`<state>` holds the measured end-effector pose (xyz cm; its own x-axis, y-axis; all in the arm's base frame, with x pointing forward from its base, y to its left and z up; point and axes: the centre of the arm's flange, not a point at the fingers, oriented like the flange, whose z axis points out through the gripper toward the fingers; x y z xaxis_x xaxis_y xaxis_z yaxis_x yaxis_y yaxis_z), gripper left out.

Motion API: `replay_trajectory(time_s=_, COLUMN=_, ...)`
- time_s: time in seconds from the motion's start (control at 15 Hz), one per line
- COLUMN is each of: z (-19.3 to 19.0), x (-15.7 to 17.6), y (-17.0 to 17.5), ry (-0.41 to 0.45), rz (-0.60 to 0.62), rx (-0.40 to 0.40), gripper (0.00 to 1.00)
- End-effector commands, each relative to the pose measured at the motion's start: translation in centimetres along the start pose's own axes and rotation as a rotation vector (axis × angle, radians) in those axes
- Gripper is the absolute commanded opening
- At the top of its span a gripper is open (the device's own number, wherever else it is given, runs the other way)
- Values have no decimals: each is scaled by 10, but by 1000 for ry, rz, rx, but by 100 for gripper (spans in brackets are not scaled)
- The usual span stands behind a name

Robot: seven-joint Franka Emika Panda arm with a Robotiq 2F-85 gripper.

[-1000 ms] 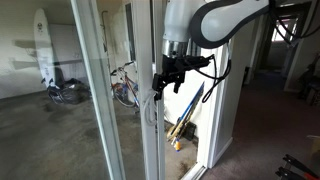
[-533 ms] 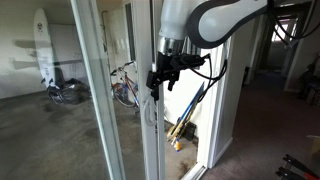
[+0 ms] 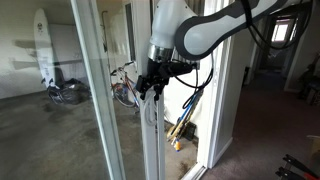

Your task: Slide the glass door to the right.

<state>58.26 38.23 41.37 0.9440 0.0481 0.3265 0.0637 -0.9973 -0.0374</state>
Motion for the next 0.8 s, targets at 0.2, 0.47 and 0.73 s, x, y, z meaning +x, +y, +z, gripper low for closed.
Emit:
replay_trajectory(time_s=0.2, z=2, x=24, y=13, ry=13, rz=14, rx=8, gripper=100)
replay_trajectory(time_s=0.47, z=1, x=29, y=26, ry=-55, rz=48, rx=-4, gripper=100)
replay_trajectory(time_s=0.73, z=6, x=19, y=39, ry=-156, rz=45, rx=-89, gripper=100)
